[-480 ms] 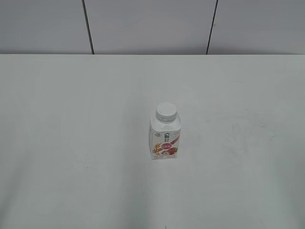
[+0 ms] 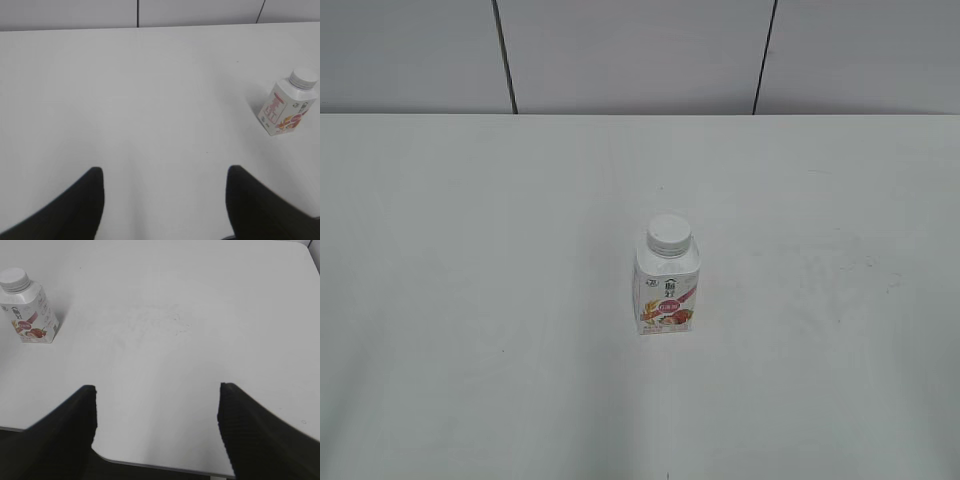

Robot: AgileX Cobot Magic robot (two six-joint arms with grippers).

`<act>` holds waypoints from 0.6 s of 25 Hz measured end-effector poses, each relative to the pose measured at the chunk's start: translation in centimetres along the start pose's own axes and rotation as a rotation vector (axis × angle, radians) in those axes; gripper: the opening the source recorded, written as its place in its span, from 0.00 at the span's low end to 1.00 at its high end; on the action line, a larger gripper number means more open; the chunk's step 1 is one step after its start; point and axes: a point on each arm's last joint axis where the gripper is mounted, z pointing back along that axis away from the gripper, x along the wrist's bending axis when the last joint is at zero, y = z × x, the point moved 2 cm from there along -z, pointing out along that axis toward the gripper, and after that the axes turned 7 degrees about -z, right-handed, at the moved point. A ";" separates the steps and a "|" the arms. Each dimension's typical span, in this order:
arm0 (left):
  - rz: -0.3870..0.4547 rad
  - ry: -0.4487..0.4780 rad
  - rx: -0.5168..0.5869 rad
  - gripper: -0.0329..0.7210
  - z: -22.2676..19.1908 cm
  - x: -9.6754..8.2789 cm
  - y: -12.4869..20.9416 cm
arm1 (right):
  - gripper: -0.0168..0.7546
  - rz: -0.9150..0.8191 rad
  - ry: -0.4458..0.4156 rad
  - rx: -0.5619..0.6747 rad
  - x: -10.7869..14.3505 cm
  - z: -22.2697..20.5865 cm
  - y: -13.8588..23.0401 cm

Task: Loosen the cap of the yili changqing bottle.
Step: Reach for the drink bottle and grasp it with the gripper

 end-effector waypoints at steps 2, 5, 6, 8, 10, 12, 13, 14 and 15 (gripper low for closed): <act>0.000 0.000 0.000 0.67 0.0 0.0 0.0 | 0.79 0.000 0.000 0.000 0.0 0.0 0.0; -0.012 -0.012 0.003 0.67 0.0 0.1 0.0 | 0.79 0.000 0.000 0.000 0.0 0.0 0.0; -0.027 -0.033 0.007 0.67 0.0 0.4 0.1 | 0.79 0.000 0.000 0.000 0.0 0.0 0.0; -0.056 -0.080 0.017 0.67 0.0 0.9 0.2 | 0.79 0.000 0.000 0.000 0.0 0.0 0.0; -0.072 -0.105 0.023 0.67 0.1 1.2 0.2 | 0.79 0.000 0.000 0.000 0.0 0.0 0.0; -0.079 -0.117 0.026 0.67 0.1 1.3 0.2 | 0.79 0.000 0.000 0.000 0.0 0.0 0.0; -0.080 -0.117 0.026 0.67 0.1 1.3 0.2 | 0.79 0.000 0.000 0.000 0.0 0.0 0.0; -0.080 -0.117 0.026 0.67 0.1 1.3 0.2 | 0.79 0.000 0.000 0.000 0.0 0.0 0.0; -0.080 -0.117 0.026 0.67 0.1 1.3 0.2 | 0.79 0.000 0.000 0.000 0.0 0.0 0.0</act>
